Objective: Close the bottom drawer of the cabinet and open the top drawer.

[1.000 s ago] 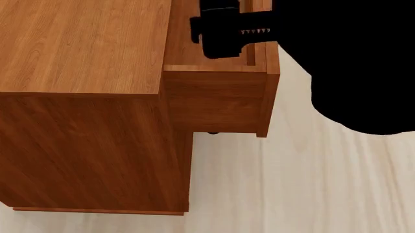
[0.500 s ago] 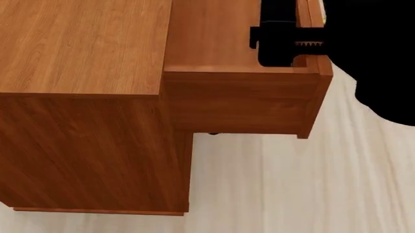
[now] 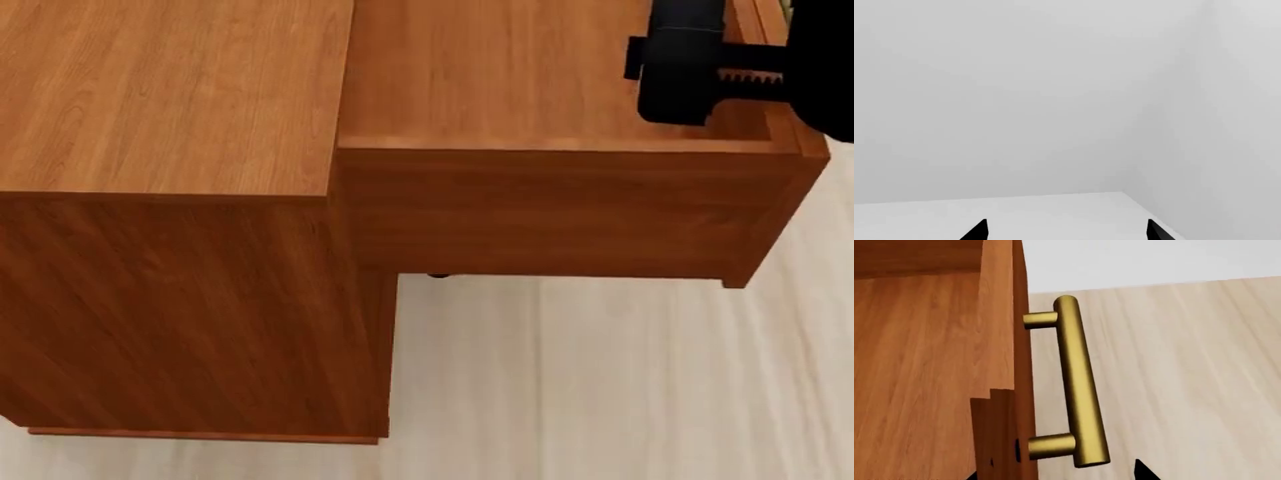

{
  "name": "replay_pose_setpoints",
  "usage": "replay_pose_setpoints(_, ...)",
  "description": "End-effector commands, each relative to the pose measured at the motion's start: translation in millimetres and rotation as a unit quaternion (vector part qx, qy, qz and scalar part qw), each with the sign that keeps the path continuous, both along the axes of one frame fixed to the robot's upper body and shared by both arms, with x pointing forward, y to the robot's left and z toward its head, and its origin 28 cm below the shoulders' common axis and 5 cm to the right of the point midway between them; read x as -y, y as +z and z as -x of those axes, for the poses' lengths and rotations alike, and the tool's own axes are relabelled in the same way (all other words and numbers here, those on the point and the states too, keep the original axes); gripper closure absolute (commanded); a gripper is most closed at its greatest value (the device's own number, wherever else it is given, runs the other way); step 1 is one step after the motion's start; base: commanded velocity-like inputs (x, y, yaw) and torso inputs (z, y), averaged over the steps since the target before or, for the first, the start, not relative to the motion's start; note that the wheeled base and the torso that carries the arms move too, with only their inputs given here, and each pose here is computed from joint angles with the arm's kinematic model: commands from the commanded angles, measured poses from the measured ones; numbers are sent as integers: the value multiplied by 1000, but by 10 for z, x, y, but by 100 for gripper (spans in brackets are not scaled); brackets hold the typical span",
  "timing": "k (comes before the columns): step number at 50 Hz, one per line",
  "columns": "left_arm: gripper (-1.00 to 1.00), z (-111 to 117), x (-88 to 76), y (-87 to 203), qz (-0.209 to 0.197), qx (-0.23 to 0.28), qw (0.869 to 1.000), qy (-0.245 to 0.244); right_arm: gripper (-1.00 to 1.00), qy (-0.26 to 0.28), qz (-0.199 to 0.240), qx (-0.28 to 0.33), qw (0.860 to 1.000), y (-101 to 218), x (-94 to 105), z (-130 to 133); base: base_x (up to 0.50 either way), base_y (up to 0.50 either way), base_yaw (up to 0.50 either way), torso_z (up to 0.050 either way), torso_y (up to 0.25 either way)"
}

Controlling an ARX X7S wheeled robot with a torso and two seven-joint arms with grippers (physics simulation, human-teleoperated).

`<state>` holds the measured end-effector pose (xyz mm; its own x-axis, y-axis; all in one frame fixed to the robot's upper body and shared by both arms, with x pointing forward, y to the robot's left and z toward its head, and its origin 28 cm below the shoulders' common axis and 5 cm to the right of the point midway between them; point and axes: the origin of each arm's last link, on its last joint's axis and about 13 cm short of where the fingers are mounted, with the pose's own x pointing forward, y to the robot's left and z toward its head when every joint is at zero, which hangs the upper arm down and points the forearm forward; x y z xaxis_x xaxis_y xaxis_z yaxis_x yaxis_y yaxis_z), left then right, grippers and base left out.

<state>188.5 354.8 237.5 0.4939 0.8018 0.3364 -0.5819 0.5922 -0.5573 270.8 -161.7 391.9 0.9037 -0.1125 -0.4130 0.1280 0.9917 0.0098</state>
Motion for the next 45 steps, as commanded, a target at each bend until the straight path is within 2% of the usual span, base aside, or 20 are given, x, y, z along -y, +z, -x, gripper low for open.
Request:
replay_pose_setpoints(1, -100, -2, 0, -1, -1, -1, 1000, 0, -100, -123, 71, -42, 989, -134, 270, -156, 0, 0, 0, 0, -10)
replay_pose_setpoints(10, -100, -3, 1, 1, -1, 0, 1000, -2, -100, -147, 71, -47, 985, -132, 359, -143, 4, 0, 0, 0, -4)
replay_pose_setpoints(21, -100, -3, 0, -1, 1, 0, 1000, -1, -100, -207, 82, -68, 972, -143, 628, -96, 1, 0, -1, 0, -2)
replay_pose_setpoints(28, -100, 2, 2, 1, 1, 0, 1000, -1, -100, -233, 90, -74, 966, -143, 730, -62, 0, 0, -3, 0, 0)
replay_pose_setpoints(32, -100, -2, 0, -3, 1, 0, 1000, -1, -100, -257, 113, -82, 956, -162, 807, -50, 0, 0, -4, 0, 0)
replay_pose_setpoints(40, -100, 3, -2, -48, 3, 2, 1000, -1, -100, -297, 125, -98, 942, -242, 979, -41, 0, 0, -5, 0, 3)
replay_pose_setpoints(42, -100, 2, -2, -101, 2, 2, 1000, -1, -100, -314, 163, -95, 930, -253, 1005, -32, 0, 0, -8, 0, 5)
replay_pose_setpoints(44, -100, 0, -2, -108, 3, 2, 1000, -2, -100, -316, 160, -101, 930, -261, 1024, -30, 0, -1, -8, 0, 0)
replay_pose_setpoints(45, -100, 1, -3, -108, 3, 2, 1000, -2, -100, -326, 172, -102, 924, -265, 1054, -30, 0, -2, -9, 0, 0)
